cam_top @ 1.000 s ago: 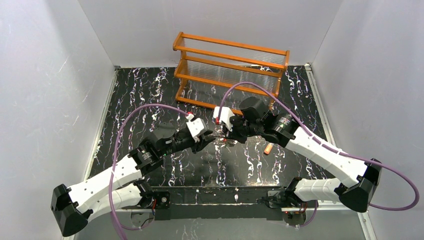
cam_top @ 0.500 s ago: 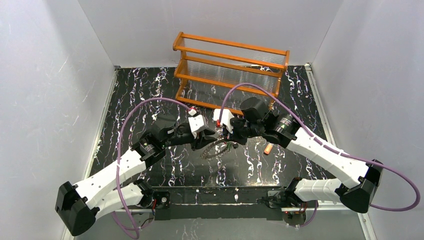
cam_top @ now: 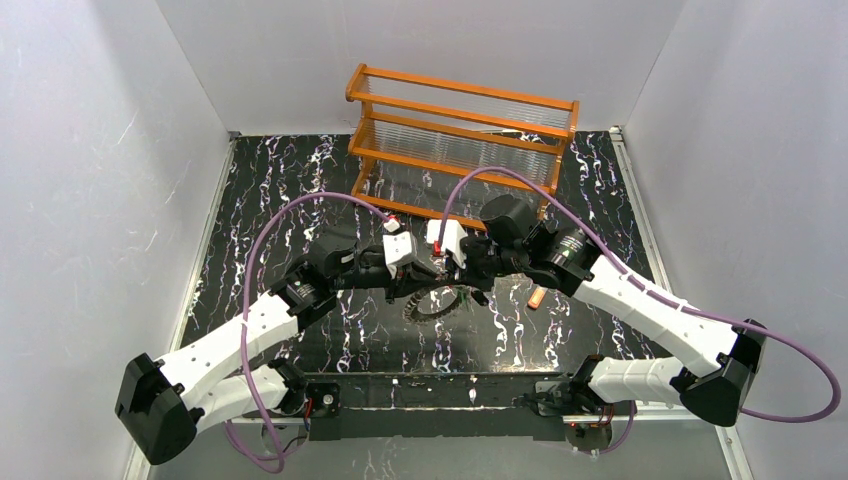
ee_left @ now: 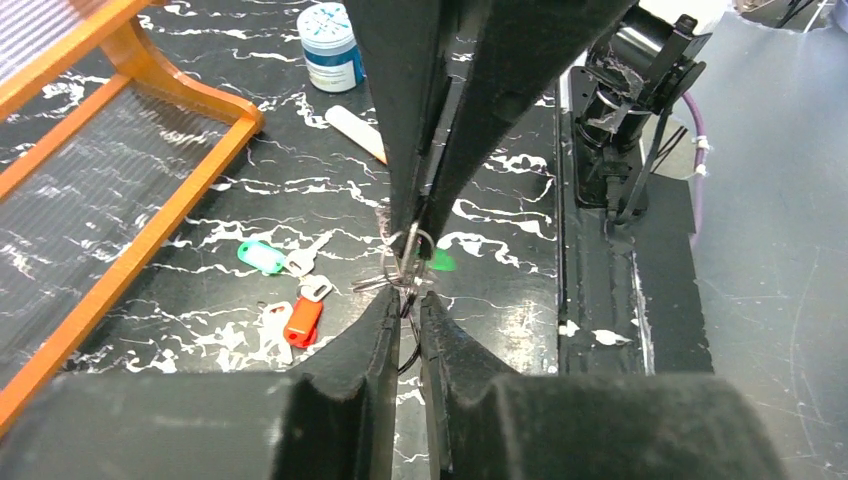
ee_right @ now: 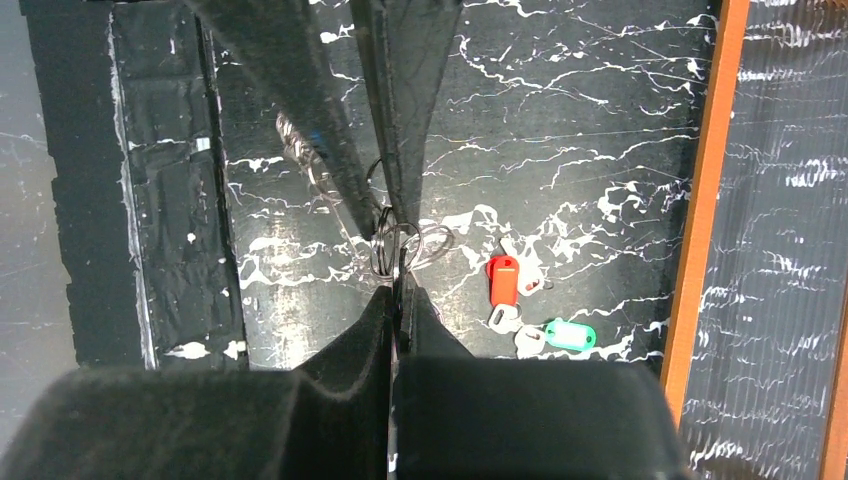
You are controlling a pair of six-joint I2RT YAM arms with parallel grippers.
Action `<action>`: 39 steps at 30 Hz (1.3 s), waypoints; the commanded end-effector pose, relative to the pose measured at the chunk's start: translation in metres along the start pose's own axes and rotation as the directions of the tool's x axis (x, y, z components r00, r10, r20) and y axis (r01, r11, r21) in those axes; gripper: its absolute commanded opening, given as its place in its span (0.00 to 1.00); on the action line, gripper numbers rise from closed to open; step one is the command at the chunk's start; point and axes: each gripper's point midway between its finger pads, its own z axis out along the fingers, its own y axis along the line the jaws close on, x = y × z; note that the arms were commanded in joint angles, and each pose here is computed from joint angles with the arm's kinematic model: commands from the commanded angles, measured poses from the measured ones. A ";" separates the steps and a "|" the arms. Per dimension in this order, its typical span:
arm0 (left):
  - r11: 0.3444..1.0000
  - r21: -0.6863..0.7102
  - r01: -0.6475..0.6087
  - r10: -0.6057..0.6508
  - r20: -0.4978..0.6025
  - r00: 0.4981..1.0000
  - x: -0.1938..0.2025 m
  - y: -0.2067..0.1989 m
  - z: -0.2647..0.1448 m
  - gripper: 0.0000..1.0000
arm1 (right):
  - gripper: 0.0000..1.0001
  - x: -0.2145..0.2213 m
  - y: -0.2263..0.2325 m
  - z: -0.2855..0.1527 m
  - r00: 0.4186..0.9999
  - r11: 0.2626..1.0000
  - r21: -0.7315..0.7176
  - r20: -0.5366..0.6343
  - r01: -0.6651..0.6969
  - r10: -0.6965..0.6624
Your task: Remove the keys from the keyring
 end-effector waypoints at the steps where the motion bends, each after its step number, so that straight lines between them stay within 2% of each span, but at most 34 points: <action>1: 0.999 0.026 -0.033 0.032 0.046 0.998 -0.022 -0.003 -0.002 0.06 | 0.01 -0.022 -0.005 -0.013 0.996 0.999 0.036 0.082 0.041 -0.044; 4: 1.000 0.013 -0.028 0.027 0.042 0.999 -0.020 -0.001 -0.003 0.00 | 0.01 -0.021 -0.007 -0.013 0.996 0.998 0.047 0.077 0.036 -0.039; 11: 1.000 -0.010 -0.019 0.020 0.037 0.999 -0.014 0.000 -0.005 0.00 | 0.01 -0.017 -0.010 -0.017 0.999 0.997 0.073 0.048 0.002 -0.005; 21: 0.986 -0.149 0.071 -0.060 0.076 0.995 -0.003 0.016 -0.010 0.00 | 0.01 -0.006 -0.006 -0.020 0.983 0.979 0.094 -0.010 -0.182 0.184; 26: 0.979 -0.148 0.141 -0.117 0.157 0.981 -0.011 0.014 -0.011 0.00 | 0.01 -0.001 0.003 -0.013 0.961 0.960 0.067 -0.013 -0.273 0.275; 32: 0.965 -0.148 0.216 -0.176 0.243 0.954 -0.018 0.013 -0.012 0.00 | 0.01 -0.008 0.009 -0.006 0.928 0.927 0.037 0.040 -0.372 0.371; 36: 0.949 -0.146 0.281 -0.233 0.279 0.932 -0.016 0.014 -0.012 0.00 | 0.01 -0.024 0.022 -0.003 0.896 0.899 -0.058 0.072 -0.435 0.438; 39: 0.945 -0.161 0.286 -0.234 0.281 0.931 -0.012 0.016 -0.012 0.00 | 0.04 -0.033 0.035 -0.003 0.879 0.876 -0.143 0.066 -0.460 0.472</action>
